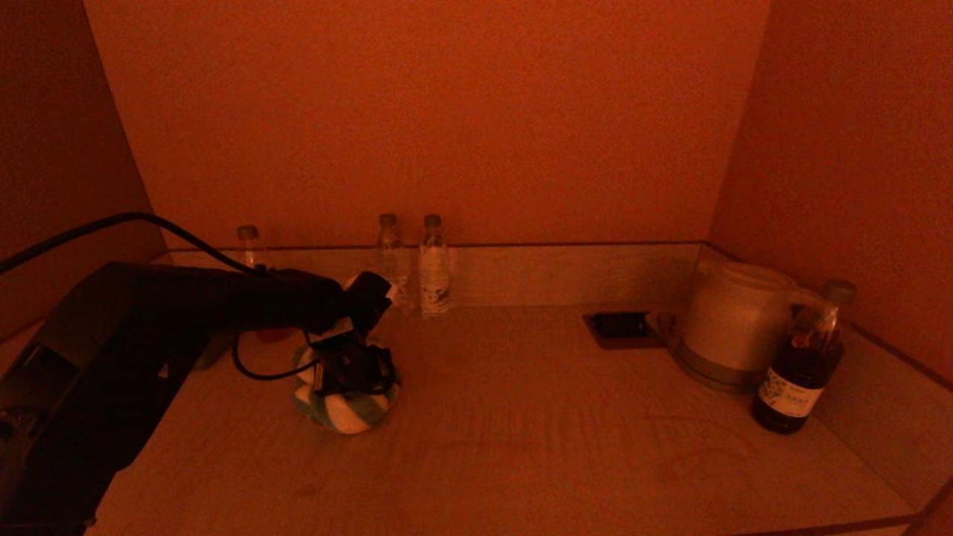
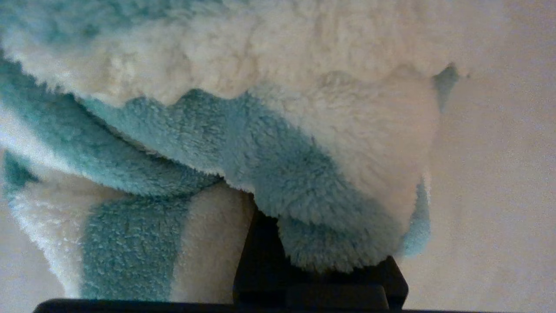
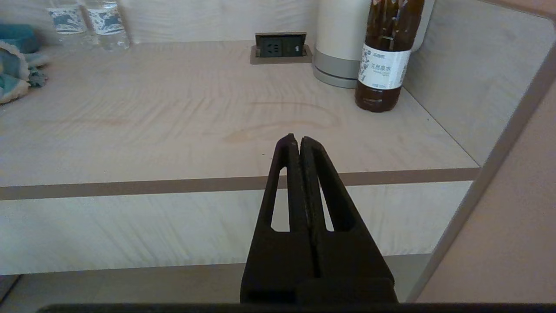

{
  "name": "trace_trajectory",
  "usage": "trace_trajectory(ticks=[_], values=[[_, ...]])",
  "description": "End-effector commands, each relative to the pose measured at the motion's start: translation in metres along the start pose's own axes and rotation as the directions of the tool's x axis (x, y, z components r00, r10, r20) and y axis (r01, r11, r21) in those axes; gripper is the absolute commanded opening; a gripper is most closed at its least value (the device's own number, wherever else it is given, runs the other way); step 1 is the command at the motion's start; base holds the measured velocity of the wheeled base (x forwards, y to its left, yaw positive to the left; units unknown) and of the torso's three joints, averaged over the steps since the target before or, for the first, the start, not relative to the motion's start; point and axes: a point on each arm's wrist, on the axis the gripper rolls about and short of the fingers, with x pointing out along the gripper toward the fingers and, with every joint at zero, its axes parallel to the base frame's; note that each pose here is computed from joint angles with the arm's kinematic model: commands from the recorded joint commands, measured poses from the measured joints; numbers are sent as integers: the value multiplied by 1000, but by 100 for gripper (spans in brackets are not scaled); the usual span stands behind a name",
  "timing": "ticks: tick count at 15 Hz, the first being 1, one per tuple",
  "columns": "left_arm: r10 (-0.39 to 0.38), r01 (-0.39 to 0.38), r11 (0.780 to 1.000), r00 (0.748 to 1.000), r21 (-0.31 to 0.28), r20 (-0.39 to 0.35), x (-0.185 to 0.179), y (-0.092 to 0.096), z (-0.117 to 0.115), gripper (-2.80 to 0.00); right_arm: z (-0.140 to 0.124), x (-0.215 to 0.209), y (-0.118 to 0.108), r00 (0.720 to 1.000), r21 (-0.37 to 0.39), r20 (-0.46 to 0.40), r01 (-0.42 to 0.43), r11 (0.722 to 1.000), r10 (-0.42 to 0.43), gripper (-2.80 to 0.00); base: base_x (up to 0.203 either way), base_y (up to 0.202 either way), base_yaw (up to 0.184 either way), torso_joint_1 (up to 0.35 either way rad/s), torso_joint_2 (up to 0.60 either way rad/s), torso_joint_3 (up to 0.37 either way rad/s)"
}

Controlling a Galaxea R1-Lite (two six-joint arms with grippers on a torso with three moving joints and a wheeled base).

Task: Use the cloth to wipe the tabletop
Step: Sweep the stains on the table

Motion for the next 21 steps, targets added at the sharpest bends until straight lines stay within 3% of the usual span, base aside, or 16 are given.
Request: trace_trajectory(ticks=[1,3,5,6,8,12,16,21], values=[[10,-10,1000,1000,10,-28,9,-3,-6,-280,0,0,0,1000,0,-2,0,1000,0,-280,0,0,0,0,0,0],[-5,5,1000,1000,21,-23,4,-10,-11,-280,0,0,0,1000,0,-2,0,1000,0,-280,0,0,0,0,0,0],[-71,72,992,997,104,-16,-20,-49,-40,-280,0,0,0,1000,0,-2,0,1000,0,-280,0,0,0,0,0,0],[-98,98,988,995,121,-7,-32,-58,-47,-280,0,0,0,1000,0,-2,0,1000,0,-280,0,0,0,0,0,0],[-119,118,984,993,130,0,-41,-64,-52,-280,0,0,0,1000,0,-2,0,1000,0,-280,0,0,0,0,0,0],[-199,194,960,980,204,8,-74,-93,-81,-280,0,0,0,1000,0,-3,0,1000,0,-280,0,0,0,0,0,0],[-215,213,938,976,273,-23,-96,-103,-112,-280,0,0,0,1000,0,-2,0,1000,0,-280,0,0,0,0,0,0],[-153,163,945,987,284,-57,-91,-94,-118,-280,0,0,0,1000,0,-2,0,1000,0,-280,0,0,0,0,0,0]])
